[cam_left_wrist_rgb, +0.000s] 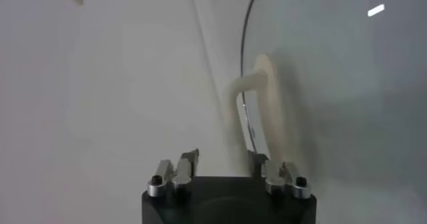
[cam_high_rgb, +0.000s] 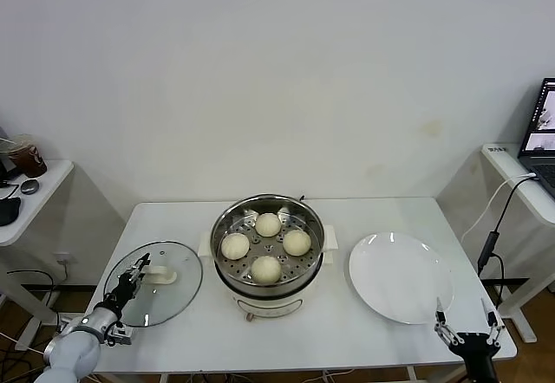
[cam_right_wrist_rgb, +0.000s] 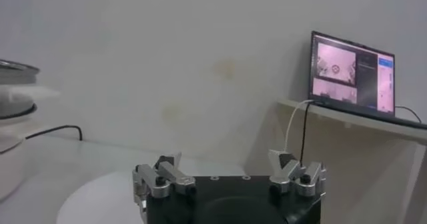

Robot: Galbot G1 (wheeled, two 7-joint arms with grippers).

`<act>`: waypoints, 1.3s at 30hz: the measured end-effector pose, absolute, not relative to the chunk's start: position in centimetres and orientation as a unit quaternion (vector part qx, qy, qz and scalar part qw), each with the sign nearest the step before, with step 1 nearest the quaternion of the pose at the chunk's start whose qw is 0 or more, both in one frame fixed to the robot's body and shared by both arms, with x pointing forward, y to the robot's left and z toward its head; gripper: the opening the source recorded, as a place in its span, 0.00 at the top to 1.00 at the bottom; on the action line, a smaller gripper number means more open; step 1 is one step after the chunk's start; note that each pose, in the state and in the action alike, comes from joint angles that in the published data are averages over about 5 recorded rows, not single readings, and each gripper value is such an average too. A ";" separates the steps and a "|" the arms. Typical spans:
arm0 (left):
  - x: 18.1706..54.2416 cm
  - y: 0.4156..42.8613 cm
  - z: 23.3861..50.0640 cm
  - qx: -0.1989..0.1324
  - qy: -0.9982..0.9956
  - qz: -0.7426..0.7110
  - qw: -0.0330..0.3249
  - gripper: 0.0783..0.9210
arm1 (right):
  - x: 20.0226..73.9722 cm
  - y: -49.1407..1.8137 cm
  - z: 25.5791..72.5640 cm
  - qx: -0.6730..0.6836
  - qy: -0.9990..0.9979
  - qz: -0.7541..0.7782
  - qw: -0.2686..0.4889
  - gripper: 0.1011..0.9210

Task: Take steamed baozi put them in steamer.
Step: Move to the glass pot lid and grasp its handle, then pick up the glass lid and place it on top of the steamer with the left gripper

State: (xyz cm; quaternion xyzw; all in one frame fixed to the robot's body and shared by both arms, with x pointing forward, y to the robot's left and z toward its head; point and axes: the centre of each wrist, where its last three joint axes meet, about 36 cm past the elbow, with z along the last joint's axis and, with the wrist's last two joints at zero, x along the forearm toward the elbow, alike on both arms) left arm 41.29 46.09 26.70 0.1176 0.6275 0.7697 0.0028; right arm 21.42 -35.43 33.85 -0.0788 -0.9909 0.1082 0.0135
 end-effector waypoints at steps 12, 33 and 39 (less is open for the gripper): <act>39.3 46.1 29.4 0.046 0.653 0.755 0.029 0.90 | 21.7 -35.1 32.6 -0.056 -0.992 0.116 0.019 0.12; 36.2 37.6 46.7 -0.017 0.698 0.715 0.023 0.90 | 23.5 -33.0 30.8 -0.016 -0.993 0.119 0.010 0.12; 37.2 32.5 48.2 0.010 0.722 0.691 0.034 0.90 | 24.1 -31.7 29.9 -0.011 -0.993 0.117 0.013 0.12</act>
